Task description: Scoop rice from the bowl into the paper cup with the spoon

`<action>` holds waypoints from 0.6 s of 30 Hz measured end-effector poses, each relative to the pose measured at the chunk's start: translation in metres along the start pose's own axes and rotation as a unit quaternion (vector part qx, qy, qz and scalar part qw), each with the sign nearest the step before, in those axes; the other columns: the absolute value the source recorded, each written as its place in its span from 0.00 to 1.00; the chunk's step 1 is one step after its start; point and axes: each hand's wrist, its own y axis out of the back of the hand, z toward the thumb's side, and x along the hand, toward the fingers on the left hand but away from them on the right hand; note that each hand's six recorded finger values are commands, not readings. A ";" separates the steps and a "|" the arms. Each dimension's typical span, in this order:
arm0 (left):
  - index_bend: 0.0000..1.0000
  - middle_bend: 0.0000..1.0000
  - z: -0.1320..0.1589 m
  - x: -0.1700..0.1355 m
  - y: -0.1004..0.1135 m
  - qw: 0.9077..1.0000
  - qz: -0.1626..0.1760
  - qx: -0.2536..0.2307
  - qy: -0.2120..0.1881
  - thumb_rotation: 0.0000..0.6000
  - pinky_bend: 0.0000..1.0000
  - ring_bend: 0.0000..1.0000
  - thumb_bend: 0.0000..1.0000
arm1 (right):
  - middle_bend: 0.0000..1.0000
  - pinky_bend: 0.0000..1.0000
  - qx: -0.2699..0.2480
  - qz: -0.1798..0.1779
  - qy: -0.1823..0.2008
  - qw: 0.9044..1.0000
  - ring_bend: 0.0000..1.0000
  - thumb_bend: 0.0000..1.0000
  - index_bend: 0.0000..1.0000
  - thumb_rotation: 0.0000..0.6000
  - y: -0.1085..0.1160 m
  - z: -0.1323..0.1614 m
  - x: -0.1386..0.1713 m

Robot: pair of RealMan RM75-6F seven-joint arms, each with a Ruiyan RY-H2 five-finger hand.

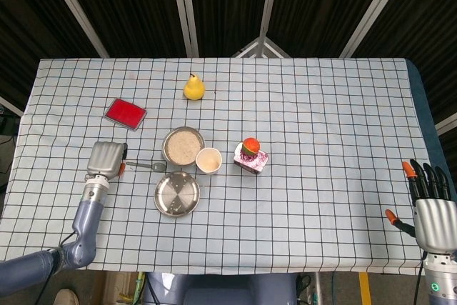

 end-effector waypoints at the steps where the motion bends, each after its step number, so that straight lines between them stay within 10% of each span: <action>1: 0.52 1.00 0.001 0.001 -0.001 1.000 -0.002 -0.001 0.000 1.00 1.00 1.00 0.40 | 0.10 0.00 0.000 -0.001 0.000 1.000 0.00 0.18 0.05 1.00 0.000 0.000 0.000; 18: 0.52 1.00 0.012 0.009 -0.016 1.000 -0.019 -0.001 0.009 1.00 1.00 1.00 0.40 | 0.10 0.00 -0.001 -0.003 0.001 1.000 0.00 0.18 0.05 1.00 0.000 0.000 0.000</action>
